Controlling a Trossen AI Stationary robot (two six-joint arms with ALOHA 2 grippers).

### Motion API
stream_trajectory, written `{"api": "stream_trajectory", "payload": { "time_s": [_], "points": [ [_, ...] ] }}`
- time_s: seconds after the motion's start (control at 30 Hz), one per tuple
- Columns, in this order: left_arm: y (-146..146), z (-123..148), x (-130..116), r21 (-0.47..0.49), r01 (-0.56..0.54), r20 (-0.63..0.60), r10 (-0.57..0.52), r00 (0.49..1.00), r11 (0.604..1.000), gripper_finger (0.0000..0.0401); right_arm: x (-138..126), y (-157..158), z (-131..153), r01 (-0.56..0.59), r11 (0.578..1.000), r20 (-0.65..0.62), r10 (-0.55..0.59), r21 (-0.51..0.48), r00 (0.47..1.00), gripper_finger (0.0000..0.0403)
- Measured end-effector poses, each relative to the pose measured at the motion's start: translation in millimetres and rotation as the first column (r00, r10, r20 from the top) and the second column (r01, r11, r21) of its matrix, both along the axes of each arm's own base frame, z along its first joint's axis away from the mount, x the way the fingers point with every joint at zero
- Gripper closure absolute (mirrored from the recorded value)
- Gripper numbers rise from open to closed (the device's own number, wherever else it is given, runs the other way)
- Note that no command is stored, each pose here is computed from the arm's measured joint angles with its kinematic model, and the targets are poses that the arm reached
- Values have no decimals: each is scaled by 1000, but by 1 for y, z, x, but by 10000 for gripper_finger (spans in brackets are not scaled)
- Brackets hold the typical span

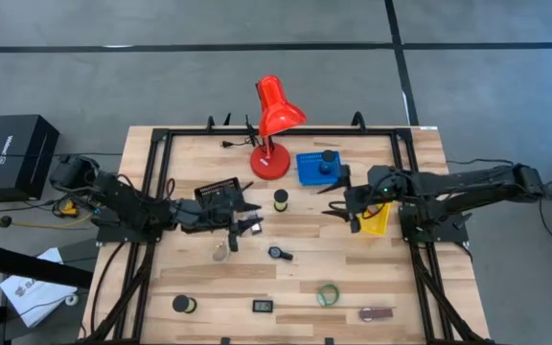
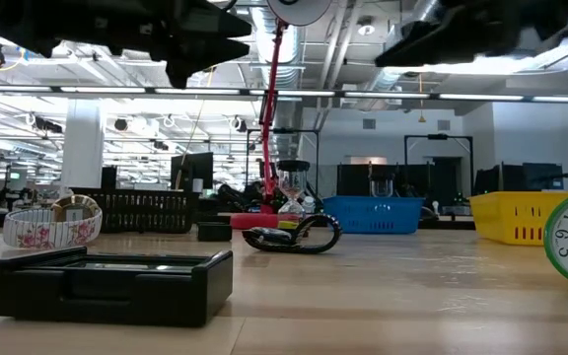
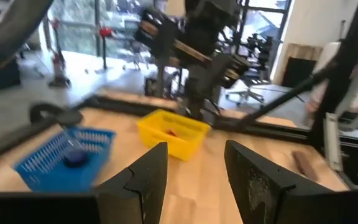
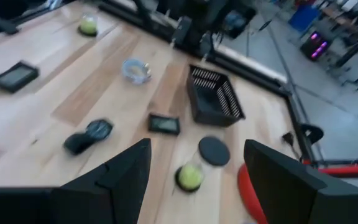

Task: Pick & Place Office items
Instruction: Put the light blue wristwatch into the black basket

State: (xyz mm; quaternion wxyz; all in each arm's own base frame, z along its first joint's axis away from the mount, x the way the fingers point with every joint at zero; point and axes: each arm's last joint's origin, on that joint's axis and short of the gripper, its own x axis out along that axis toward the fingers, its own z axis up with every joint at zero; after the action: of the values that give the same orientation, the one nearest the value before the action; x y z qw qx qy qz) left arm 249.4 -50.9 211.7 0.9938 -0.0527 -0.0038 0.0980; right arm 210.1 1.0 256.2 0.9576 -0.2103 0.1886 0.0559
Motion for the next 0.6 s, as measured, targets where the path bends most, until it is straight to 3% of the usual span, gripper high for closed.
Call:
{"api": "stream_trajectory", "payload": {
  "time_s": [0.1, 0.27, 0.4, 0.5, 0.6],
  "points": [
    [8, 1, 2, 19, -2, 5, 2, 1000, 1000, 245, -10, 0, 1, 9, 1000, -35, -8, 19, 999, 154],
    [19, 8, 9, 80, 176, 10, -177, 984, 981, 245, -20, 2, -8, 145, 957, -170, -104, 250, 980, 154],
    [30, 26, 19, 130, 156, 40, -162, 986, 979, 245, -16, 6, -14, 106, 972, -199, -64, 209, 978, 154],
    [33, 34, 26, 137, 166, 1, -168, 986, 977, 245, -3, 8, -10, 36, 989, -99, -22, 140, 995, 154],
    [30, 35, 28, 128, 186, -44, -181, 982, 974, 245, 11, 8, -12, 34, 988, -44, -28, 153, 999, 154]
  ]
}}
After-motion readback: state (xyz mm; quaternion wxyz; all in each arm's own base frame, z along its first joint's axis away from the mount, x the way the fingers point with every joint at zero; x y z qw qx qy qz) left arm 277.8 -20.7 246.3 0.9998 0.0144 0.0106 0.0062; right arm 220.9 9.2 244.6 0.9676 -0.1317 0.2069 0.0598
